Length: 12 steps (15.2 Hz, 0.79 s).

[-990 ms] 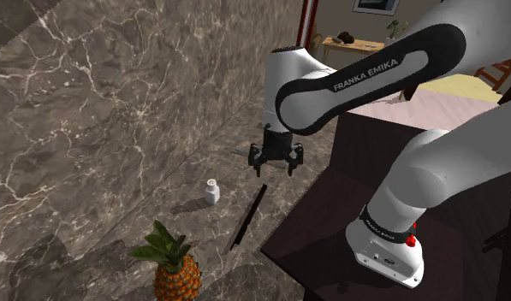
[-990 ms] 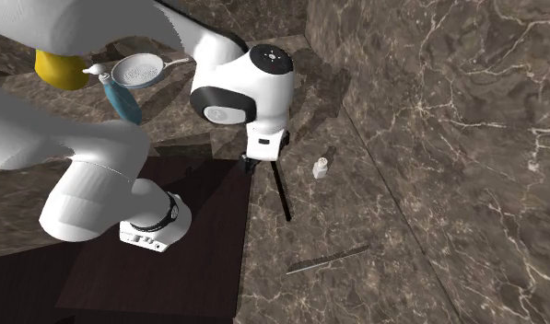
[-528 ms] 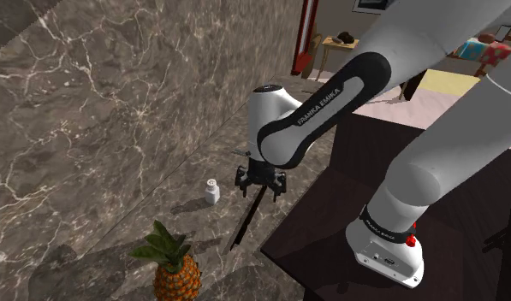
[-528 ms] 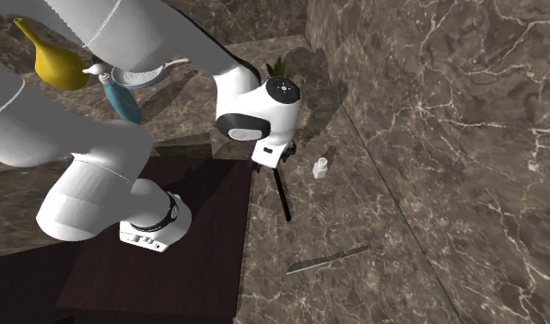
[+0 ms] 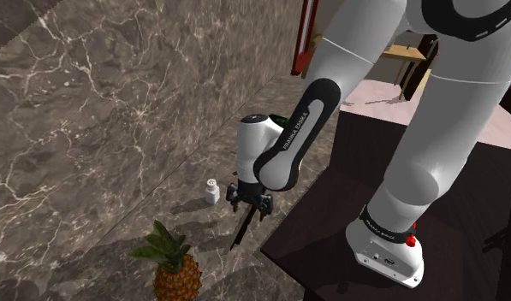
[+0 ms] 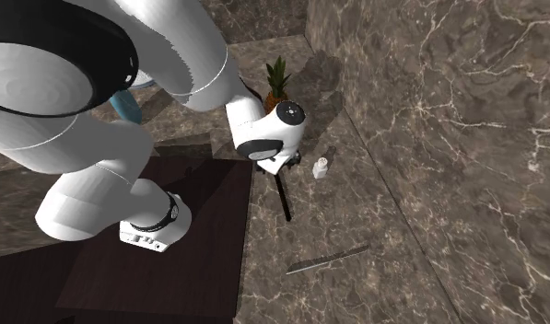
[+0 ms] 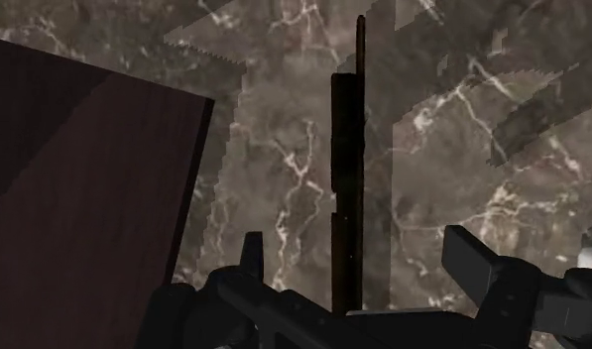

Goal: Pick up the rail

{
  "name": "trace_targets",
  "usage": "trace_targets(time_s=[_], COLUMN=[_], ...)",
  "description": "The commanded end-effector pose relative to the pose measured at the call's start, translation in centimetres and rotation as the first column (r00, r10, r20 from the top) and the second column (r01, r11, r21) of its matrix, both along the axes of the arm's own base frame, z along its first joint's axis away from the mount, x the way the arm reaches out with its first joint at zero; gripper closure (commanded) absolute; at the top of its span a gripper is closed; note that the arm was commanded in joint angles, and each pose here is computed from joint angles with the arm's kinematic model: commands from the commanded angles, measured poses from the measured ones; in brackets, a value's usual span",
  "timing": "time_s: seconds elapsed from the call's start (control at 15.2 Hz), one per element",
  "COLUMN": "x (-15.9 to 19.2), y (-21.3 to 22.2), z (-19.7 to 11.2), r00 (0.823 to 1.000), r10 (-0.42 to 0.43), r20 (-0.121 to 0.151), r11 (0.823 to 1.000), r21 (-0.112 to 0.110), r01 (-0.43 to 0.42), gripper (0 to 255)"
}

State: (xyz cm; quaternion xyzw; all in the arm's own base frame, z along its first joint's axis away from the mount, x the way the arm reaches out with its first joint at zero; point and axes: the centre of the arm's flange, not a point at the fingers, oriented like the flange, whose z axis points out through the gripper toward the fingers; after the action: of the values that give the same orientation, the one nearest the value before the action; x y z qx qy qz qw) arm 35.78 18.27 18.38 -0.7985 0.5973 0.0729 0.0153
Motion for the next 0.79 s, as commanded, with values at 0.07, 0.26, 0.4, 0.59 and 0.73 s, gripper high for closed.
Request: trace_targets(time_s=[0.07,0.26,0.4,0.59,0.73], x=[0.0,0.0,0.0,0.0,0.0], y=[0.1,0.1,0.1,0.1,0.0], z=[-1.7,-3.1,-3.0,-3.0,-3.0], r00=[1.000,1.000,1.000,1.000,1.000], r10=[-0.004,-0.004,-0.004,-0.004,-0.004], r20=[0.000,0.000,0.000,0.000,0.000], r11=[1.000,1.000,1.000,1.000,1.000], r21=[0.001,0.001,0.001,0.001,0.001], r01=[0.004,0.004,0.004,0.004,0.004], gripper=[0,0,255,255,255])
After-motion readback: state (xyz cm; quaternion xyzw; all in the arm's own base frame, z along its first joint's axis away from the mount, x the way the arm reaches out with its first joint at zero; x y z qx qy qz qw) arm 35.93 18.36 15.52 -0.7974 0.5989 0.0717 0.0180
